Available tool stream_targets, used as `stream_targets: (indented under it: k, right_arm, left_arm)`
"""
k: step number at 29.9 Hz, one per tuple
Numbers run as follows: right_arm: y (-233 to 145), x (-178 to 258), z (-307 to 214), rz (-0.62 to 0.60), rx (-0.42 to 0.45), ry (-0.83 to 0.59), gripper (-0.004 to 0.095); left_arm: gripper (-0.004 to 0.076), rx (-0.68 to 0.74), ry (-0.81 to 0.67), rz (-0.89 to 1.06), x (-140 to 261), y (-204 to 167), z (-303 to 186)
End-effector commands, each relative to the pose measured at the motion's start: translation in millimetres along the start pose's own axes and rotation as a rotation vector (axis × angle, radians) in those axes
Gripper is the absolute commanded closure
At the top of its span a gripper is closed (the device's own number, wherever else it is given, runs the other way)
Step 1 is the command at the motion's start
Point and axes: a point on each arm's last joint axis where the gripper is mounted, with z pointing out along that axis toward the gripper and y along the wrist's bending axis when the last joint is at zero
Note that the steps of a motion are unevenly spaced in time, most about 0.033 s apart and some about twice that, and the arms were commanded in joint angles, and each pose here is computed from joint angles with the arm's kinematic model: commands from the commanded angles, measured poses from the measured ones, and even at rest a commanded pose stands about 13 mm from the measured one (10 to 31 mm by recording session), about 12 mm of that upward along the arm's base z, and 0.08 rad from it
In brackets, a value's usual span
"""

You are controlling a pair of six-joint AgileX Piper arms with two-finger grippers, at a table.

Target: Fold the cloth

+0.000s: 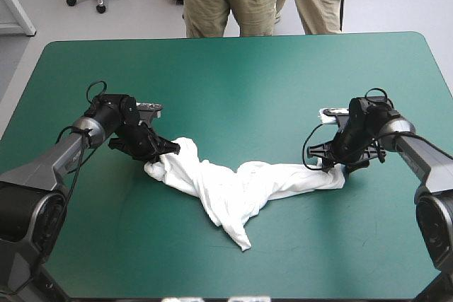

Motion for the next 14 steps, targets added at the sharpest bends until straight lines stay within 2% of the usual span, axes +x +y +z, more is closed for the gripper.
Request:
stream_targets:
  k: [1, 3, 4, 6, 7, 11, 14]
  right_arm:
    - [3, -6, -8, 0.008, -0.05, -0.064, 0.041]
    - [3, -7, -6, 0.008, -0.054, -0.067, 0.0491]
    - [3, -7, -6, 0.007, -0.054, -0.064, 0.0569]
    - [3, -6, -6, -0.003, -0.053, -0.056, 0.0771]
    - [3, -6, -7, -0.009, -0.051, -0.054, 0.0918]
    - [4, -3, -17, -0.014, -0.052, -0.078, 0.0925]
    - [5, 0, -41, -0.024, -0.056, -0.15, 0.0925]
  left_arm:
    - [0.0733, -0.032, -0.024, 0.025, 0, 2, -10]
    - [0.0733, -0.032, -0.024, 0.025, 0, 2, -10]
    - [0.0733, -0.032, -0.022, 0.025, 0, 2, -10]
    - [0.0733, -0.032, -0.022, 0.025, 0, 2, -10]
    - [0.0733, -0.032, -0.022, 0.025, 0, 2, -10]
    - [0.0733, -0.031, -0.045, 0.027, 1, 1, -18]
    - [0.0733, -0.035, -0.111, 0.041, 3, -1, -36]
